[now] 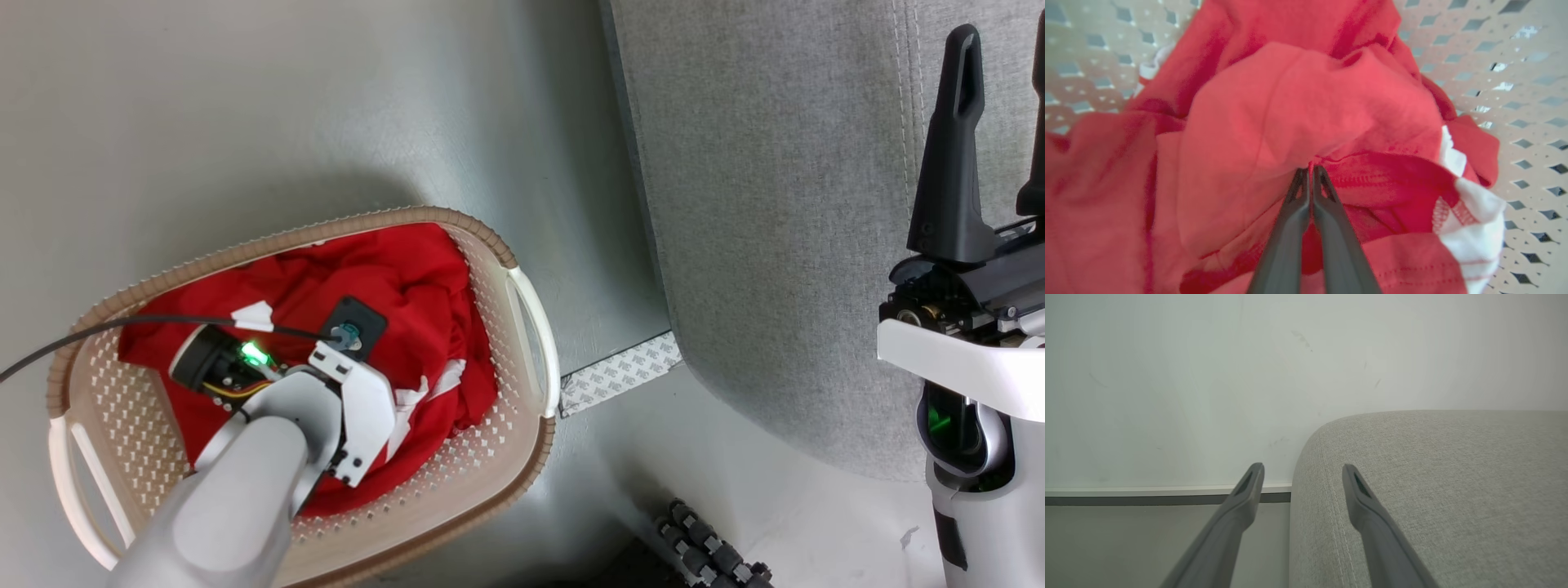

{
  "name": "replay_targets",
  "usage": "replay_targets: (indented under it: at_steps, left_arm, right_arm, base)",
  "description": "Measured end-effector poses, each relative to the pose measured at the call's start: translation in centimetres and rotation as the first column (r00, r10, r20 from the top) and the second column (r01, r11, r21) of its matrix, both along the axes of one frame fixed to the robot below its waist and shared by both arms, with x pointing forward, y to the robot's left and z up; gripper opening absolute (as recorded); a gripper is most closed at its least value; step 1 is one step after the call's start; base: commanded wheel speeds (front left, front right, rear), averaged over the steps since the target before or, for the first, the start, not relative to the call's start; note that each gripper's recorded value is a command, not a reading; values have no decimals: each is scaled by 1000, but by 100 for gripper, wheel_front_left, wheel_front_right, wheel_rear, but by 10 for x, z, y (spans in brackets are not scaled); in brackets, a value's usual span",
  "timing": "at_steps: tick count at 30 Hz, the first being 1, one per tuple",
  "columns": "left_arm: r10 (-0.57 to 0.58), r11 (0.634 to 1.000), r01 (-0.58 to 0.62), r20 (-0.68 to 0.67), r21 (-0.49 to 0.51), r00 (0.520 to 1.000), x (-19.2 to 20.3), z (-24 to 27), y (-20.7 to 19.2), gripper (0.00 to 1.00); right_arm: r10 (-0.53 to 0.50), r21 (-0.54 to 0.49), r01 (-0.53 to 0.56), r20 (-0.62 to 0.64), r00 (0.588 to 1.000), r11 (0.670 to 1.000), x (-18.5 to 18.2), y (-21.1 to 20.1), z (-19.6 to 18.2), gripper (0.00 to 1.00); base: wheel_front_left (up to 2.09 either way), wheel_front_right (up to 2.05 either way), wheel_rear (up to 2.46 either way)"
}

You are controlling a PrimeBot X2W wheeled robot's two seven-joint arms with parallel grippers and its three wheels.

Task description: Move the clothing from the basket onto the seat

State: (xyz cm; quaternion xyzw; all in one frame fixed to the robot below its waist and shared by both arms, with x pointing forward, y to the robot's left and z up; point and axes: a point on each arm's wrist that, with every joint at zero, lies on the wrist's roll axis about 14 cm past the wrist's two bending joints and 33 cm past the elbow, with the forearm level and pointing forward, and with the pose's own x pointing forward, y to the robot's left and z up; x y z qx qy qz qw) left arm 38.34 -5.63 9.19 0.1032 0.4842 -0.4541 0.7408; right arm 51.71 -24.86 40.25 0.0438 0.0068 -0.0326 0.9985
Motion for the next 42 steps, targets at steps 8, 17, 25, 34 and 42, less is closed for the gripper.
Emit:
replay_targets:
  at_steps: [8, 17, 25, 34, 42]
  left_arm:
    - [79, 992, -80, -12, -99, 997, 11, 16, -18, 0]
    - [194, 948, -213, -101, -235, 976, 18, 41, -48, 0]
    - [307, 881, -368, -233, -299, 923, 24, 59, -61, 0]
    - [361, 845, -441, -285, -303, 888, 26, 75, -50, 0]
    - [428, 791, -510, -290, -338, 856, 39, 107, -39, 0]
  right_arm:
    - [2, 3, -2, 7, 1000, 1000, 1, 1, 3, 100]
    - [4, 5, -4, 11, 1000, 1000, 2, 1, 4, 100]
    - [8, 5, -8, 20, 1000, 1000, 3, 2, 8, 100]
    - [6, 4, -6, 64, 998, 1000, 6, 1, 25, 100]
    - [6, -7, -5, 109, 994, 1000, 4, 3, 45, 100]
  base:
    - [0, 0, 0]
    - [0, 0, 0]
    - [0, 0, 0]
    - [0, 0, 0]
    - [0, 0, 0]
